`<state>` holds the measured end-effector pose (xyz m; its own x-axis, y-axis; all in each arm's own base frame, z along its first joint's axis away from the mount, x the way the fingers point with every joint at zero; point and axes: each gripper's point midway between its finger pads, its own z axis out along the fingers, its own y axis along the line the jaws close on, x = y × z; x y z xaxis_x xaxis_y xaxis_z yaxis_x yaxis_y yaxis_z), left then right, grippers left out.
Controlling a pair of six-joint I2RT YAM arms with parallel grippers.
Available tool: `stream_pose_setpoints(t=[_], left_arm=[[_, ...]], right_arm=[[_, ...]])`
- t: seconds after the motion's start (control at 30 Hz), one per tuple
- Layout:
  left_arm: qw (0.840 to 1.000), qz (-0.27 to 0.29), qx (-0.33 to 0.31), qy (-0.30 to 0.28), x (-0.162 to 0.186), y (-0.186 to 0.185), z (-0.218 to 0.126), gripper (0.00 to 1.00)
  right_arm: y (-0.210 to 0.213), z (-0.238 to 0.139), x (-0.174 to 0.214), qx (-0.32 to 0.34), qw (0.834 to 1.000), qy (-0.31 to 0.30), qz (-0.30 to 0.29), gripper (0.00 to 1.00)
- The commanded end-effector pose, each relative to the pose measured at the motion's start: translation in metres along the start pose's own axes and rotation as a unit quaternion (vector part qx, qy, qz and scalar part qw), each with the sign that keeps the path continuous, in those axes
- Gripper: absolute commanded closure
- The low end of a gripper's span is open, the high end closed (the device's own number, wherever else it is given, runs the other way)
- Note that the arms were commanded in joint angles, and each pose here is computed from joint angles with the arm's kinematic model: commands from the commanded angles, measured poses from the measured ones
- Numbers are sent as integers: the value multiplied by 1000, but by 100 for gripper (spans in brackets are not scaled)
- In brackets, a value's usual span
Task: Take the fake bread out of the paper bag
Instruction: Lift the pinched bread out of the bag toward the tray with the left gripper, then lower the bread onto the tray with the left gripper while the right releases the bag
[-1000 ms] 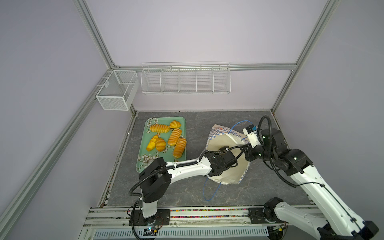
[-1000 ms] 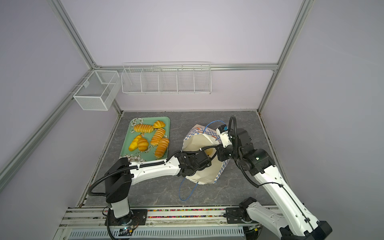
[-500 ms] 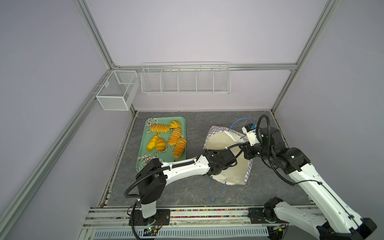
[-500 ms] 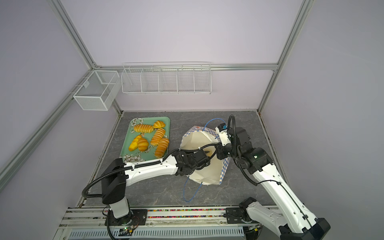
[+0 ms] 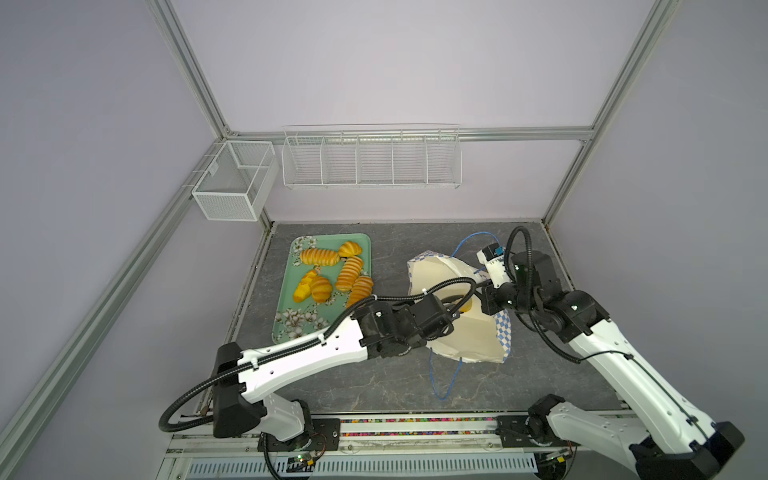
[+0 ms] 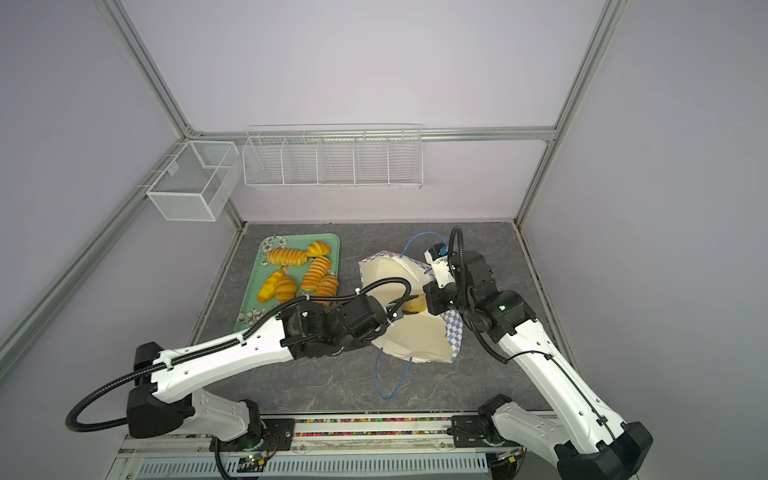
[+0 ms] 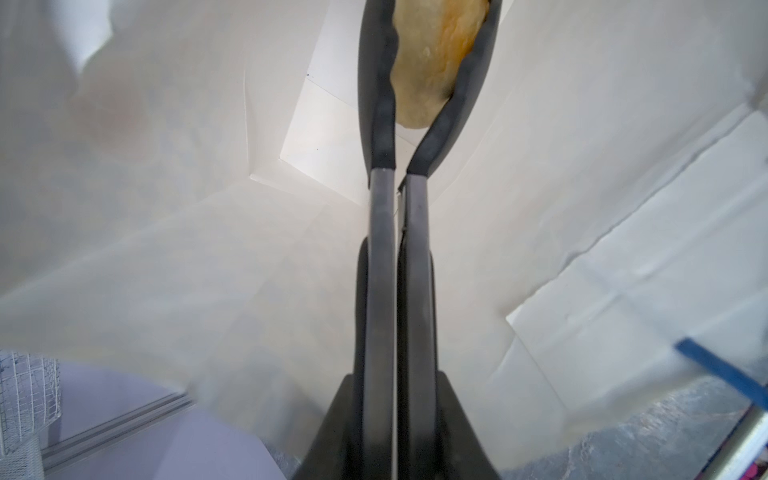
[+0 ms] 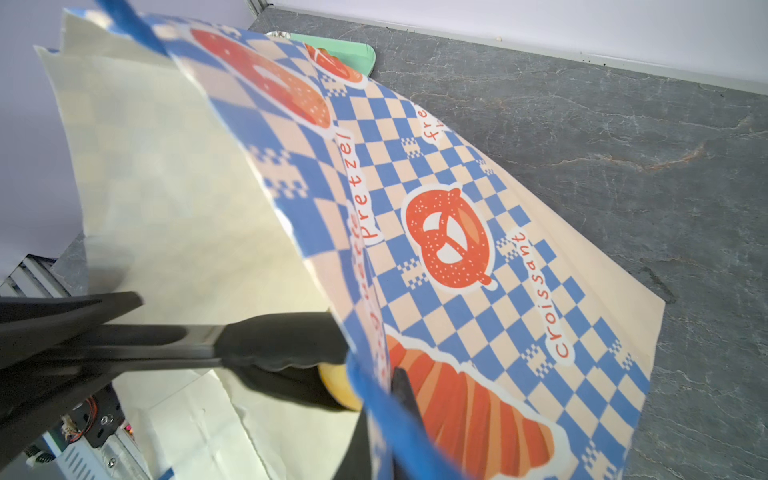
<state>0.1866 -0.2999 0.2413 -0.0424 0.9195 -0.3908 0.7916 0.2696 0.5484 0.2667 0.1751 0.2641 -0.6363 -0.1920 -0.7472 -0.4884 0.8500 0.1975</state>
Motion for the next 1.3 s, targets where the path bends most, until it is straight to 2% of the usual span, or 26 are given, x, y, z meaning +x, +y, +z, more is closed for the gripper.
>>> stream_pose_setpoints(t=[0.0,0.3,0.43,0.53,0.73,0.83,0.9,0.97,1.27], left_arm=[[998,-45,40,-34,1,-6,-21,100],[983,-149,76,-73,15,7,-76,100],[966,-225,56,-113,28,22,-95,100],[953,-261,48,-146,36,27,-103,100],[930,-332,18,-156,57,40,-106,100],[907,-385,5,-169,73,48,-111,100],[886,-428,3,-176,84,50,-110,100],[859,-475,0,-189,102,53,-113,100],[781,-607,-75,-125,182,50,-102,100]], right_arm=[[-4,2,-5,11,1000,-13,13,93],[-23,10,-11,51,998,2,32,93],[-22,20,-12,43,998,16,48,93],[-24,20,-17,45,998,14,52,93],[-26,18,-28,48,998,10,50,93],[-22,18,-34,38,998,8,51,93],[-19,18,-38,30,998,7,52,93],[-16,19,-44,20,998,3,53,93],[-4,39,-68,-33,997,16,72,93]])
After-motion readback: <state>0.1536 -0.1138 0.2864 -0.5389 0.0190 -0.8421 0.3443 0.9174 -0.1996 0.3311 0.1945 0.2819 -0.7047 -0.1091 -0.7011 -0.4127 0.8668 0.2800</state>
